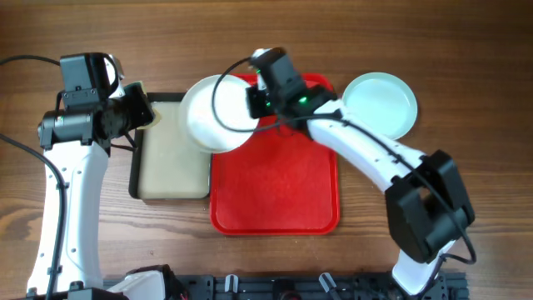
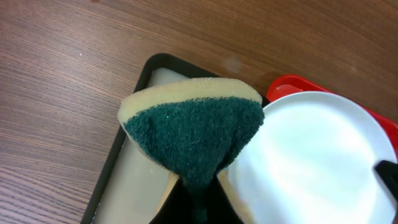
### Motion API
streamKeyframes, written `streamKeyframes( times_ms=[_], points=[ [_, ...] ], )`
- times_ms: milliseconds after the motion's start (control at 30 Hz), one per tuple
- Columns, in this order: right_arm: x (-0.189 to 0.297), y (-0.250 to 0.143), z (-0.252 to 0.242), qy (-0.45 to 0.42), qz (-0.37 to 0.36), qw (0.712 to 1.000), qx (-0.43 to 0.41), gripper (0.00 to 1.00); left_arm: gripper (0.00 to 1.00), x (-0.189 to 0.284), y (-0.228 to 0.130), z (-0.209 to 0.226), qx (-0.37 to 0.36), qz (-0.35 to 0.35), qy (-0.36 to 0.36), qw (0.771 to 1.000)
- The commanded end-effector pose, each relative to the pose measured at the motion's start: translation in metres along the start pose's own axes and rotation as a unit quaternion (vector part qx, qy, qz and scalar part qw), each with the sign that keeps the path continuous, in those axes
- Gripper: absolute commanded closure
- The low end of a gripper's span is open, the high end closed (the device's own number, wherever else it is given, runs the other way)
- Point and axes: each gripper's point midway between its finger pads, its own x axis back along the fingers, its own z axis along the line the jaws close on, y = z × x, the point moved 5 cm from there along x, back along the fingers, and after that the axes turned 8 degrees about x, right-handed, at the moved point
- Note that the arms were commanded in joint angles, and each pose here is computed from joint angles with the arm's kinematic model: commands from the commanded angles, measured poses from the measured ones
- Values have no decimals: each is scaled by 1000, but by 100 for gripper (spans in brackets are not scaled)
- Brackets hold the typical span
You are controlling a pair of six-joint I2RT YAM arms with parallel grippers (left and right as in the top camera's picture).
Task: Clean dirty plates on tray and stack at the side
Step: 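Carry the plate right and stack it on the cleaned plates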
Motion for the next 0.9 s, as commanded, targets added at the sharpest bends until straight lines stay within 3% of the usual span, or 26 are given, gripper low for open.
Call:
streamKeyframes(
  times_ms=[0, 100, 267, 367, 467, 700, 867],
  points=[
    [5, 5, -37, 65, 19, 995, -71, 95, 96, -1, 1, -1, -10, 0, 0, 1000],
    [21, 7, -100, 94, 24, 985, -144, 95, 96, -1, 1, -1, -10, 0, 0, 1000],
    [54, -21, -206, 23, 44, 966, -255, 95, 96, -1, 1, -1, -10, 0, 0, 1000],
    [76, -47, -255, -31, 63, 957, -281, 95, 96, -1, 1, -1, -10, 0, 0, 1000],
    [101, -85, -302, -142, 114, 935, -303, 95, 96, -1, 1, -1, -9, 0, 0, 1000],
    [131, -120, -336, -262, 180, 902, -291, 94, 96, -1, 1, -1, -9, 0, 0, 1000],
    [127, -122, -330, -237, 181, 907, -298, 94, 96, -2, 1, -2, -9, 1, -2, 1000]
  ],
)
